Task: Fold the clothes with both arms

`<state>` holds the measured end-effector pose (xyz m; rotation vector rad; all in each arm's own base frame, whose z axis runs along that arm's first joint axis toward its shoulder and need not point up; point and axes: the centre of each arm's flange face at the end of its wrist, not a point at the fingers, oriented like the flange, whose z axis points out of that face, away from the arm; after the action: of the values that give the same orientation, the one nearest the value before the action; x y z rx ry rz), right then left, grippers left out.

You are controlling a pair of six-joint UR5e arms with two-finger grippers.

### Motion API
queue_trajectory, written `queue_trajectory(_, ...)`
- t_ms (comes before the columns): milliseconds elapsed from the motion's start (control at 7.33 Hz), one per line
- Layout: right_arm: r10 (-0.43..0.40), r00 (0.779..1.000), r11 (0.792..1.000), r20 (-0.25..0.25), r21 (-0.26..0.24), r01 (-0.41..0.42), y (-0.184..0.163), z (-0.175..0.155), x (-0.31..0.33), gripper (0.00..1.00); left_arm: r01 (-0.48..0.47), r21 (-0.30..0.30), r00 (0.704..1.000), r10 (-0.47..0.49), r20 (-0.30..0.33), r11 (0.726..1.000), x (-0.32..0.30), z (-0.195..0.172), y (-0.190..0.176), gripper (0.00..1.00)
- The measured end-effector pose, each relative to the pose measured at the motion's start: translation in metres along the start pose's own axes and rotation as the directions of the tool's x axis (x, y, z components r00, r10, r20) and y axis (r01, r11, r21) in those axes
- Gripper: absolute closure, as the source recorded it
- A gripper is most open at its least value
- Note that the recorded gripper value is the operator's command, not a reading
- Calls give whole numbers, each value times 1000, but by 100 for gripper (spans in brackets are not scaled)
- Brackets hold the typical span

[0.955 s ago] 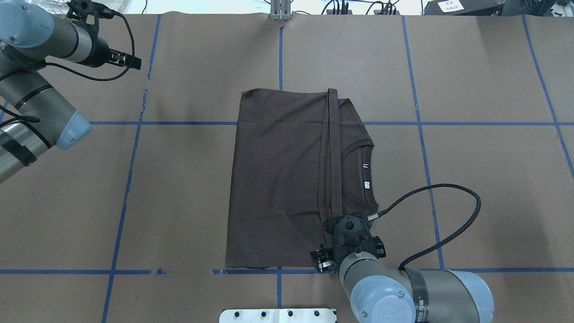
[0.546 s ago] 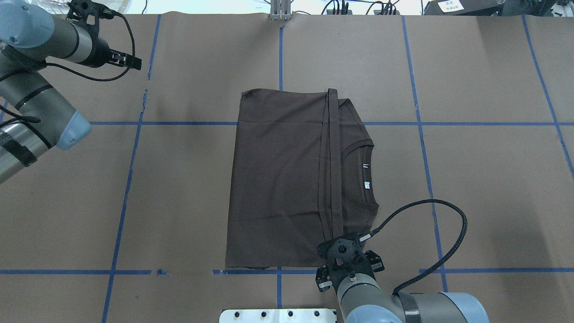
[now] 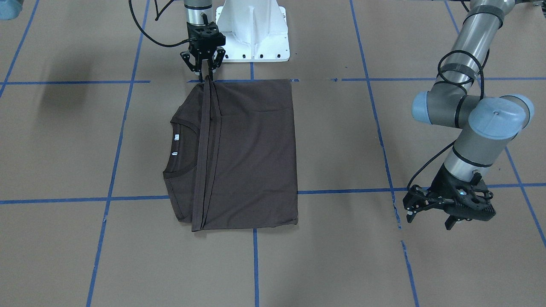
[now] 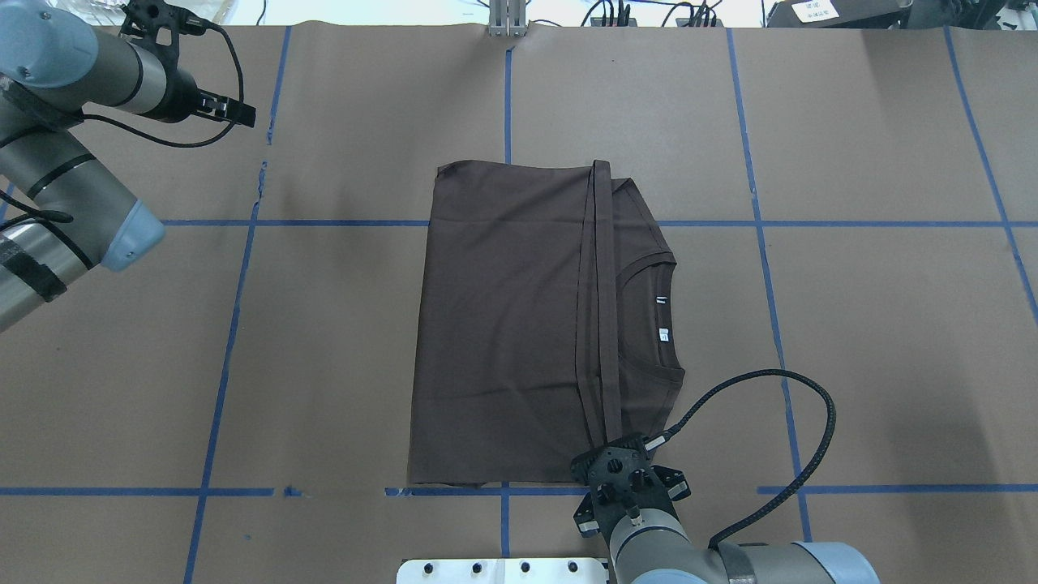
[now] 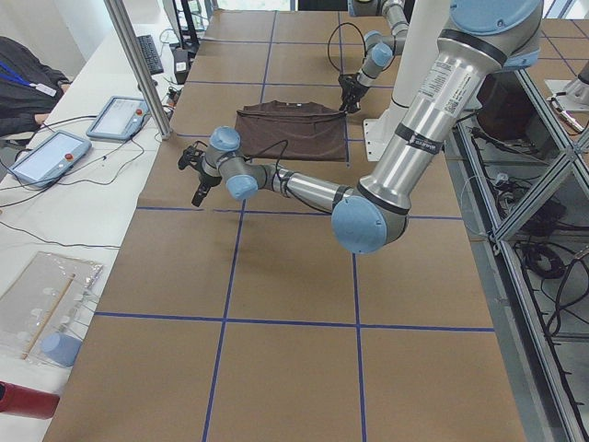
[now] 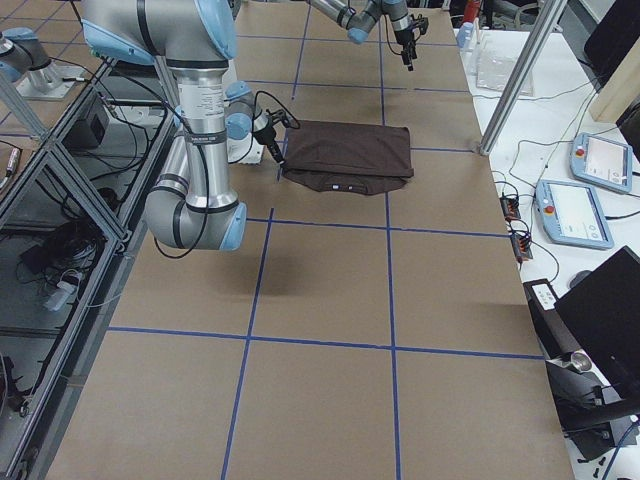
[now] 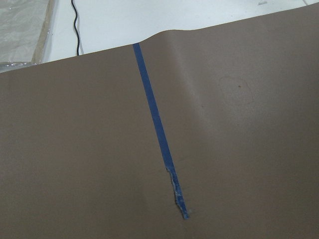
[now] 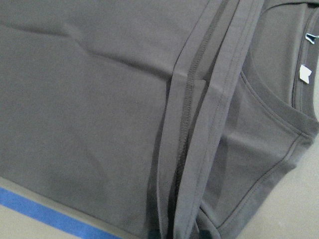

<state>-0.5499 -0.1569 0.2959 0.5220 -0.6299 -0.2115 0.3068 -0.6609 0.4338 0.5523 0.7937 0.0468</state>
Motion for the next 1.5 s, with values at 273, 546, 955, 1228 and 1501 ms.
queue_trajectory(273,4,1000,1000,2,6,-4,-3,-1,0,91,0,0,1000,0,0,1000,0,0,0,0)
queue_trajectory(546,10,1000,1000,0,11,-10,-7,-1,2,91,0,1,1000,0,0,1000,0,0,0,0)
queue_trajectory(955,38,999,999,-6,15,-38,-8,-2,12,98,1,1,1000,-1,0,1000,0,0,0,0)
queue_trajectory(1228,145,989,989,-19,9,-145,5,-1,25,89,1,1,1000,-1,0,1000,0,0,0,0)
queue_trajectory(1501,238,971,971,-18,0,-238,23,-2,22,64,1,2,1000,-1,1,1000,0,0,0,0)
